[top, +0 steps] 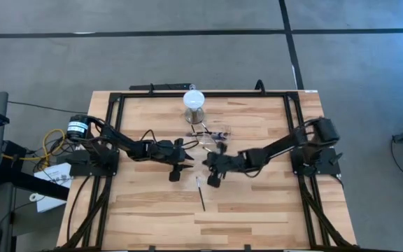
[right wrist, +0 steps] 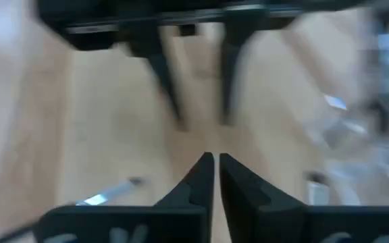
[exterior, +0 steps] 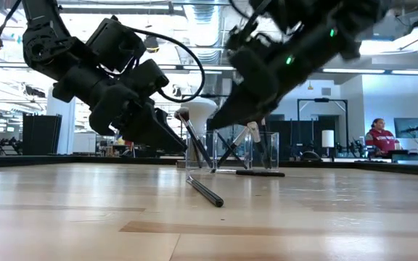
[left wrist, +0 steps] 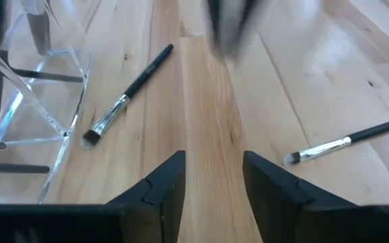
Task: Put items in baskets/containers
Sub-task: Adjust the transparent organizer
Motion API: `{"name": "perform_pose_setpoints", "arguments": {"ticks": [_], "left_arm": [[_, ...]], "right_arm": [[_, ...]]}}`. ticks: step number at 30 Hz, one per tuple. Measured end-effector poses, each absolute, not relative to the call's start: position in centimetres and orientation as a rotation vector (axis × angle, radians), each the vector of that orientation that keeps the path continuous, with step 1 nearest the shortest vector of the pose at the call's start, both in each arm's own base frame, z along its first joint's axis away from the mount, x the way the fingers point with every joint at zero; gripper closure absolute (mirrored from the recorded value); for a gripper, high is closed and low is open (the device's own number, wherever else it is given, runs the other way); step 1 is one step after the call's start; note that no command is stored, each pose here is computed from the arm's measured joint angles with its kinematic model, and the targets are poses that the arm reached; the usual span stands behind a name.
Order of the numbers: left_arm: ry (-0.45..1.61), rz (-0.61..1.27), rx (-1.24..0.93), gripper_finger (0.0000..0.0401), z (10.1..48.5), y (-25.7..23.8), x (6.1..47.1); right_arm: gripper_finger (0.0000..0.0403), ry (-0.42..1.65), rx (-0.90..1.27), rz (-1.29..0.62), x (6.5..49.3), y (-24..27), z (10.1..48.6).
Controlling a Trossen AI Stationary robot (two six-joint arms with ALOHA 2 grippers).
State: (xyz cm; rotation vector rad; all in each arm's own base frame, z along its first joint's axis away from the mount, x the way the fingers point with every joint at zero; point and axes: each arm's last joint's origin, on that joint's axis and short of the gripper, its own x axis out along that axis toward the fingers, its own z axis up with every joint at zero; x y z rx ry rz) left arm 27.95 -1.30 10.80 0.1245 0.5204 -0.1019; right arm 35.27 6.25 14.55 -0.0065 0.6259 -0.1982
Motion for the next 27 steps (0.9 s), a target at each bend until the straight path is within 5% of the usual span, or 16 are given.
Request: {"name": "perform_pose_setpoints", "arguments": {"ticks": [6,14,27], "left_arm": [[0.512,-0.100,0.120,0.0257,10.9,-1.3,28.0],[0.512,-0.100,0.117,0.0257,10.9,-1.3,28.0],[0.505,-0.101,0.123,0.0257,10.9,-1.3,28.0]], "right_arm": [[0.0326,0.777,0.027,-0.374,32.2,5.0,17.3],[0.0258,0.960,0.093,-0.510,30.5,5.7,13.2],[0.0265,0.968,-0.149,-0.530,31.2,5.3,11.5]]}}
